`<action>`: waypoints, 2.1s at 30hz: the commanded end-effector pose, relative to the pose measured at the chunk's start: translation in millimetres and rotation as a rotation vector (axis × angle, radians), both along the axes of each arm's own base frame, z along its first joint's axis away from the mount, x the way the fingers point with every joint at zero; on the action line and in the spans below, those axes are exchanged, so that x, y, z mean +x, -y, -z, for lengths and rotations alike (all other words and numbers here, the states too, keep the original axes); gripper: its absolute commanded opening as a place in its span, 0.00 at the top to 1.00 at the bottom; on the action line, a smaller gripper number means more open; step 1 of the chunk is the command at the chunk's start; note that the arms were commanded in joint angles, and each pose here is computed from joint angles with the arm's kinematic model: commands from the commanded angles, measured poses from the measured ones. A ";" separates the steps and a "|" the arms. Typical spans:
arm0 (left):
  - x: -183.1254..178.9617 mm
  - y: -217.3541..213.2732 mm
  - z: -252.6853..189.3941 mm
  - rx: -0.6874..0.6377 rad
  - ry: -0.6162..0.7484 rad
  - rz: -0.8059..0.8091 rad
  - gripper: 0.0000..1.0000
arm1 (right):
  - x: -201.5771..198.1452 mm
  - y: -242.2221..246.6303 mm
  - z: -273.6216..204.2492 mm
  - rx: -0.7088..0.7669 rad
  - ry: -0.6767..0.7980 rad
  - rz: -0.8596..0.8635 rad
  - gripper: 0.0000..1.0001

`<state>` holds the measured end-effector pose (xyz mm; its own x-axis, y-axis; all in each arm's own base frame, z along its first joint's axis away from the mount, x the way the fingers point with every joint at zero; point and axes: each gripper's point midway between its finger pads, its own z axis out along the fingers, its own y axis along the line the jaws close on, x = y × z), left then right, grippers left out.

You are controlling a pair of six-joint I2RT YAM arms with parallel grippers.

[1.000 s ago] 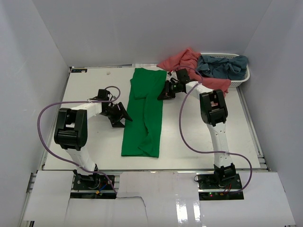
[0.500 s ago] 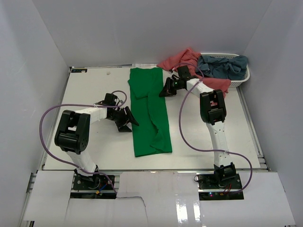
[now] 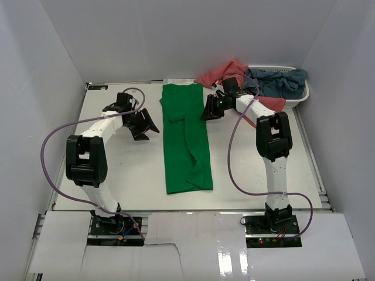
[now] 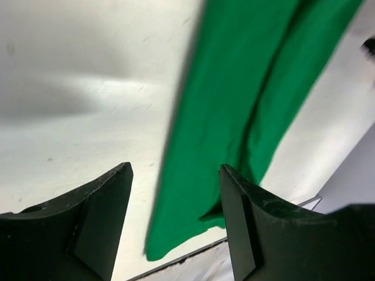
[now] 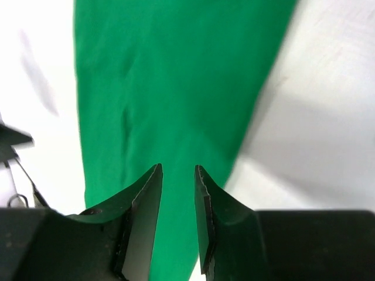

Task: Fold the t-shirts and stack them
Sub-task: Rotate the tshirt 90 degrees

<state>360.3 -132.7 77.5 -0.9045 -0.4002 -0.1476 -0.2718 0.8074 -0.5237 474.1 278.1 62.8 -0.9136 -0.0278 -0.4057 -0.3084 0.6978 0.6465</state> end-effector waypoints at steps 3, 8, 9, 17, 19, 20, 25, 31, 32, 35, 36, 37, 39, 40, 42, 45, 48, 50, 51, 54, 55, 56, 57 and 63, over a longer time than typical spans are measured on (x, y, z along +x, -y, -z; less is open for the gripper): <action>37.2 11.3 -36.9 -0.019 0.095 0.051 0.29 | -67.7 -20.8 -69.0 -0.123 0.140 -0.109 0.65; 58.9 37.0 -34.3 -0.042 0.114 0.110 0.30 | -147.2 -25.7 -60.2 -0.275 0.053 -0.172 0.65; 61.5 41.7 -33.5 -0.046 0.117 0.126 0.30 | -164.7 -24.8 -54.1 -0.341 0.038 -0.187 0.66; 92.8 62.5 -24.9 -0.106 0.127 0.154 0.30 | -225.1 -1.4 -48.2 -0.684 0.106 -0.188 0.66; 97.3 66.0 -15.7 -0.122 0.108 0.155 0.30 | -235.1 2.4 -48.6 -0.757 0.102 -0.206 0.66; 100.3 69.4 -18.4 -0.142 0.109 0.158 0.30 | -239.9 1.2 -49.7 -0.792 0.121 -0.212 0.66; 104.6 71.5 -10.2 -0.150 0.097 0.156 0.30 | -256.2 -13.6 -57.7 -0.814 0.140 -0.265 0.65; 104.3 67.3 -1.6 -0.141 0.086 0.147 0.30 | -277.1 -24.7 -58.0 -0.843 0.094 -0.316 0.62; 104.8 65.9 0.3 -0.145 0.082 0.145 0.30 | -281.3 -31.6 -62.4 -0.844 0.113 -0.329 0.62; 106.3 57.1 5.7 -0.174 0.069 0.130 0.30 | -293.2 -39.8 -60.0 -0.884 0.127 -0.377 0.59; 105.9 54.5 5.7 -0.196 0.062 0.128 0.30 | -296.1 -38.4 -57.7 -0.906 0.125 -0.391 0.58; 108.6 41.5 8.8 -0.200 0.053 0.101 0.30 | -296.6 -38.4 -53.8 -0.924 0.131 -0.400 0.57; 112.1 27.1 10.8 -0.200 0.054 0.075 0.29 | -299.5 -38.4 -48.5 -0.934 0.124 -0.408 0.56; 116.3 10.8 11.1 -0.197 0.057 0.043 0.29 | -298.4 -42.5 -45.2 -0.921 0.124 -0.408 0.55; 116.7 -4.5 11.8 -0.192 0.056 0.013 0.29 | -298.8 -49.5 -41.9 -0.907 0.115 -0.411 0.53; 117.9 -36.9 14.3 -0.188 0.052 -0.050 0.29 | -297.8 -54.8 -38.3 -0.937 0.082 -0.404 0.50; 115.5 -55.1 15.0 -0.179 0.052 -0.084 0.29 | -295.5 -58.1 -32.2 -0.978 0.073 -0.399 0.49; 114.9 -67.1 14.6 -0.174 0.055 -0.106 0.29 | -290.9 -62.0 -28.1 -1.004 0.078 -0.387 0.48; 113.0 -71.8 16.6 -0.169 0.050 -0.116 0.29 | -289.9 -62.5 -25.3 -1.008 0.074 -0.383 0.46; 111.6 -84.1 18.1 -0.166 0.049 -0.140 0.29 | -288.2 -64.9 -17.8 -1.019 0.060 -0.361 0.45; 110.3 -86.9 18.8 -0.169 0.049 -0.145 0.29 | -287.5 -63.8 -14.5 -1.030 0.056 -0.347 0.45; 109.5 -88.2 20.0 -0.170 0.046 -0.148 0.29 | -287.0 -62.7 -12.8 -1.038 0.055 -0.341 0.45; 109.0 -89.1 19.8 -0.172 0.048 -0.146 0.29 | -286.5 -61.6 -11.1 -1.046 0.055 -0.336 0.45; 106.3 -89.8 20.9 -0.178 0.046 -0.145 0.29 | -286.3 -55.5 2.1 -1.090 0.044 -0.338 0.46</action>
